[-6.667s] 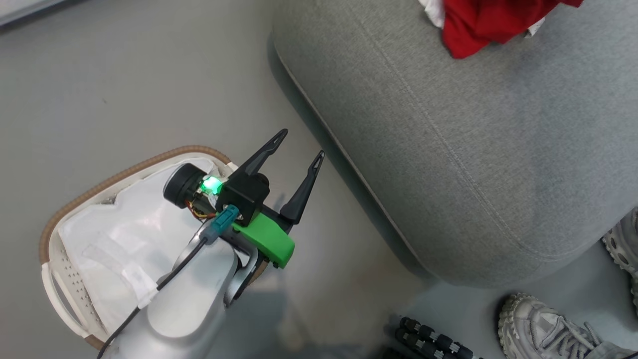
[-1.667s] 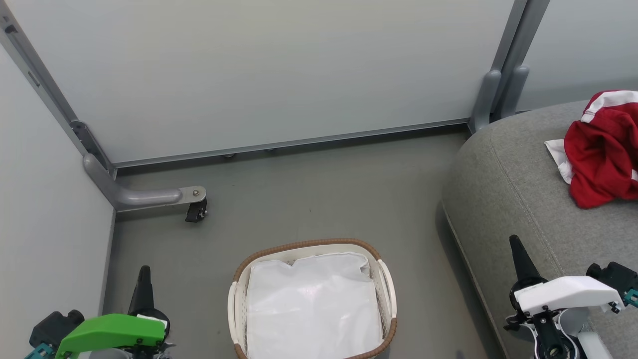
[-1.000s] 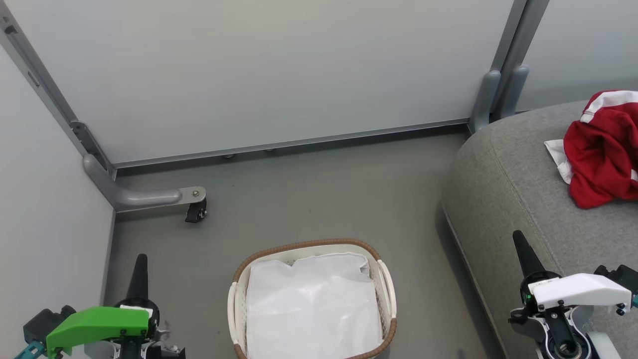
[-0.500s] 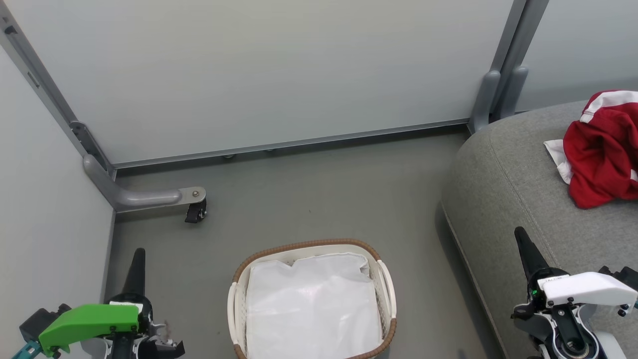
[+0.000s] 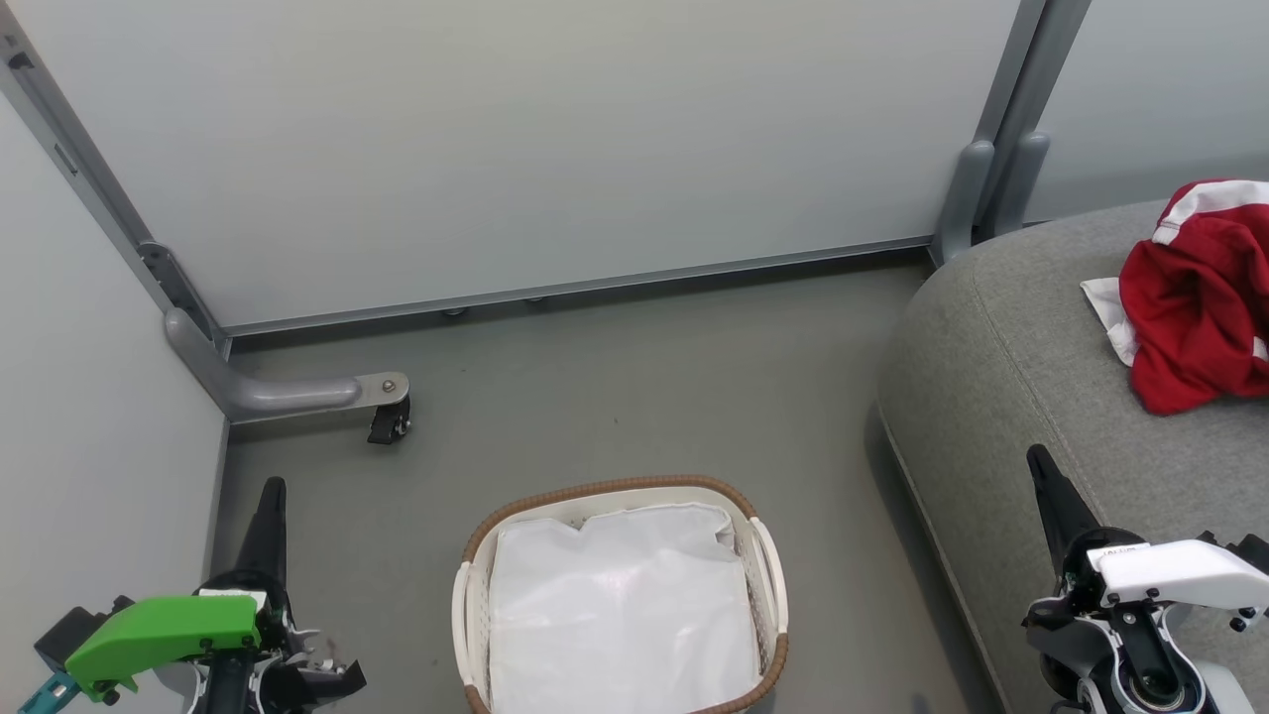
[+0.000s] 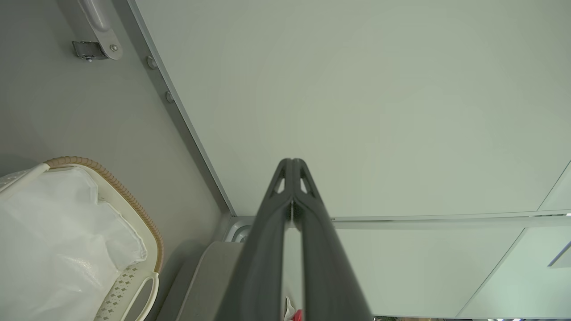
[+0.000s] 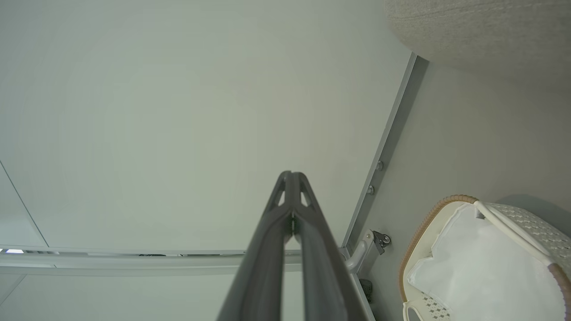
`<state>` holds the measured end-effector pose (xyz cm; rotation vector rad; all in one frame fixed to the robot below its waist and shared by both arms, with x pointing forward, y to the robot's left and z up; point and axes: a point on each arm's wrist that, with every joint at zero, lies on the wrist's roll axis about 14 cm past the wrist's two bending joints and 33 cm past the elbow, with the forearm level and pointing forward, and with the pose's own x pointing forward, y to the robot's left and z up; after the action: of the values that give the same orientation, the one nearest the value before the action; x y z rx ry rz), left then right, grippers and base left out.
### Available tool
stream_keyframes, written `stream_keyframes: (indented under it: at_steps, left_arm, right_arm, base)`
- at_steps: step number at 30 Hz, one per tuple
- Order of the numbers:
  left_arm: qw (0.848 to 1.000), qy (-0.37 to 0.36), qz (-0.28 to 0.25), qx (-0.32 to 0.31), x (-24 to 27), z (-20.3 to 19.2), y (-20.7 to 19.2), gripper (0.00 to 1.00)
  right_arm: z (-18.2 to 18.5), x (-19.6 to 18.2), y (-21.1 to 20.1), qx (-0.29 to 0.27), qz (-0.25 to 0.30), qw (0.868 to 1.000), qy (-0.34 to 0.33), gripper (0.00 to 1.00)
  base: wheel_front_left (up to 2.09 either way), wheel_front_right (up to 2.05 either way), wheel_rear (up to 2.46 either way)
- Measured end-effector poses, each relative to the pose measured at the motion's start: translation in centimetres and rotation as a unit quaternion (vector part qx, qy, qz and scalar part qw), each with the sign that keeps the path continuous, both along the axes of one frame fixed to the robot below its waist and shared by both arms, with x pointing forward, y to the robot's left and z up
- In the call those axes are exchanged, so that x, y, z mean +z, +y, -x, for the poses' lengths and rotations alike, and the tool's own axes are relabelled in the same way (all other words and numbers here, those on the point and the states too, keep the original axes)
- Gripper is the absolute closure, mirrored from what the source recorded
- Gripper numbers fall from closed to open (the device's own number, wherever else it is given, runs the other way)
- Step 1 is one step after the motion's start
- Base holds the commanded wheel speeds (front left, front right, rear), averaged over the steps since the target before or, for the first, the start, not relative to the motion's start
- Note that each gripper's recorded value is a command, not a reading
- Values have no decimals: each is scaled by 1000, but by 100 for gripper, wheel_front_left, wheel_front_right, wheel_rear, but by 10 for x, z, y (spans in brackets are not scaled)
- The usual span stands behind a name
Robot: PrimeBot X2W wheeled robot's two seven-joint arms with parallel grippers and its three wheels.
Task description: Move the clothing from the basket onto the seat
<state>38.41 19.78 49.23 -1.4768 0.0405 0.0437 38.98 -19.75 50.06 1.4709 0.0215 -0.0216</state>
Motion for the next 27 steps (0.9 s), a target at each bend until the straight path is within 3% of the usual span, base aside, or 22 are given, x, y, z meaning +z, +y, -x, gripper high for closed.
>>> stream_keyframes:
  at_steps: [16, 27]
  left_arm:
    - [999, -21, 50, -1, 11, -3, 1, 100]
    - [999, -21, 50, -1, 12, -3, 1, 100]
  right_arm:
    - [0, 7, -2, 1, -52, 999, -14, 100]
    - [0, 7, -2, 1, -52, 999, -14, 100]
  base:
    - [0, 0, 0]
    - [0, 0, 0]
